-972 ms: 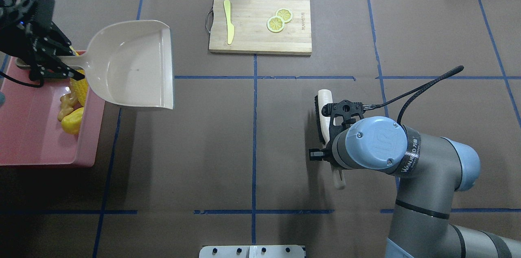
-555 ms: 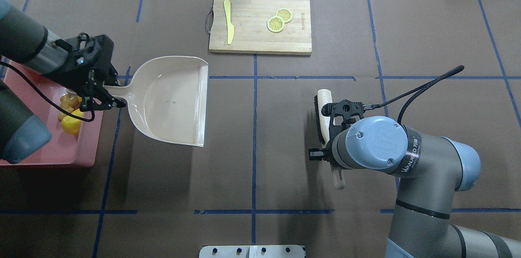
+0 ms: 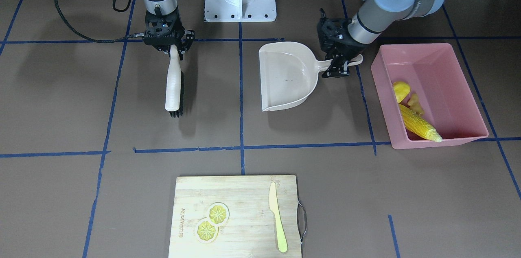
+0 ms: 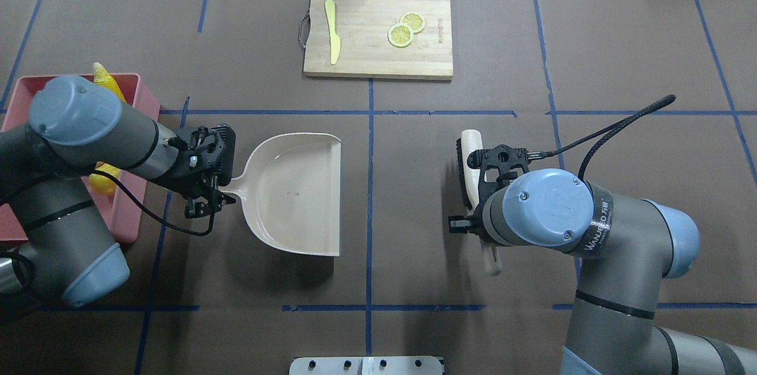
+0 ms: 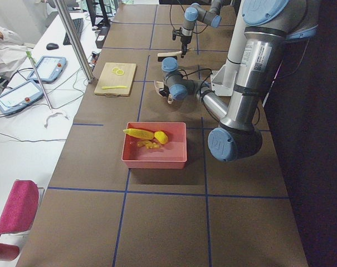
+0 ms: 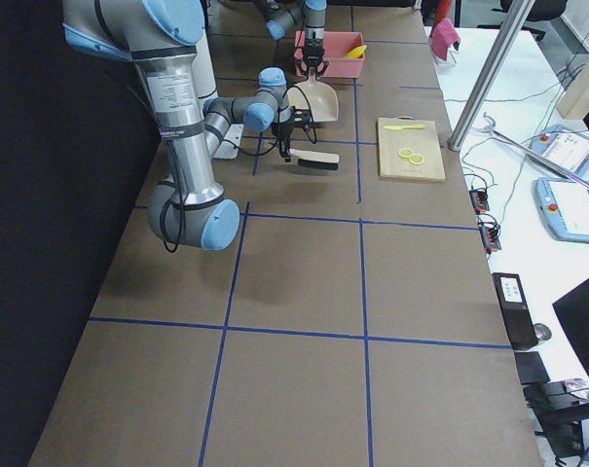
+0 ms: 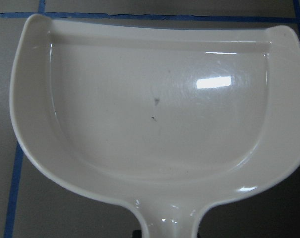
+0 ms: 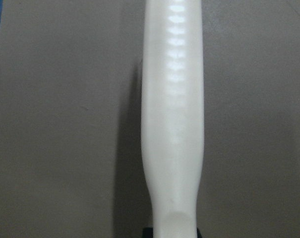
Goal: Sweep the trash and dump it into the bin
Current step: 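Bring the empty dustpan back with the left gripper and lower it to the table, then release the dustpan and withdraw the left gripper toward the bin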
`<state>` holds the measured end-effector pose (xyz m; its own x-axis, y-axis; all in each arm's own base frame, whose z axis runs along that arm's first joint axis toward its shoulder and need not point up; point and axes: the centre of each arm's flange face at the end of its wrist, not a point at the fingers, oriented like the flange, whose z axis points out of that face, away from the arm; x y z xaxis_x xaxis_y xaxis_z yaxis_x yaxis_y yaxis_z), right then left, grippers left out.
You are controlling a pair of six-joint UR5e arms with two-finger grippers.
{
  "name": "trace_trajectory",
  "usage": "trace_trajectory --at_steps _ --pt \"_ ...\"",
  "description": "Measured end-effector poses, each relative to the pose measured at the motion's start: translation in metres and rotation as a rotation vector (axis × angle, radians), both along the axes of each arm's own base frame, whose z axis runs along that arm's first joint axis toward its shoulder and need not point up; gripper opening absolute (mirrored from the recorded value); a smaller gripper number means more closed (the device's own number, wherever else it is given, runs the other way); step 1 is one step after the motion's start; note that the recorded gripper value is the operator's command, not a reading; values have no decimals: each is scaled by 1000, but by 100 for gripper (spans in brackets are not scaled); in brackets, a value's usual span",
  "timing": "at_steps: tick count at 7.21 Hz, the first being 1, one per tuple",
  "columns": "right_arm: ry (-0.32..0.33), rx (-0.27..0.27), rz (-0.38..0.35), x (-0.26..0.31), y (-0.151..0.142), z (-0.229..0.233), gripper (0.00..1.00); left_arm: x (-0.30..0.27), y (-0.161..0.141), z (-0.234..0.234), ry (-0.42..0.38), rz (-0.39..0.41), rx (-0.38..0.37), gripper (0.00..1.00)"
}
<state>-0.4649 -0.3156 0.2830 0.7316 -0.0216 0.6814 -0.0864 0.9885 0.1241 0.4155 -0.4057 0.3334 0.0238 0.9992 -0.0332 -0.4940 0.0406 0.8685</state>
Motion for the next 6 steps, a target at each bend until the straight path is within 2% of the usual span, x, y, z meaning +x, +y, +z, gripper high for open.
trace_trajectory --at_steps 1,2,3,4,5,6 --pt "-1 -1 2 0 0 0 0 19 6 0 2 -11 -19 16" --pt "-2 -2 3 0 0 -1 0 35 7 1 7 -17 -24 39" --pt "-3 -2 3 0 0 -1 0 46 6 1 16 -17 -20 58" --pt "-3 -2 4 1 0 -1 0 52 5 -1 24 -17 -14 70" --pt "-4 -2 4 1 0 -2 0 56 4 -3 28 -16 -10 92" --pt "-5 -2 4 1 0 -2 0 57 3 -5 31 -17 -8 100"
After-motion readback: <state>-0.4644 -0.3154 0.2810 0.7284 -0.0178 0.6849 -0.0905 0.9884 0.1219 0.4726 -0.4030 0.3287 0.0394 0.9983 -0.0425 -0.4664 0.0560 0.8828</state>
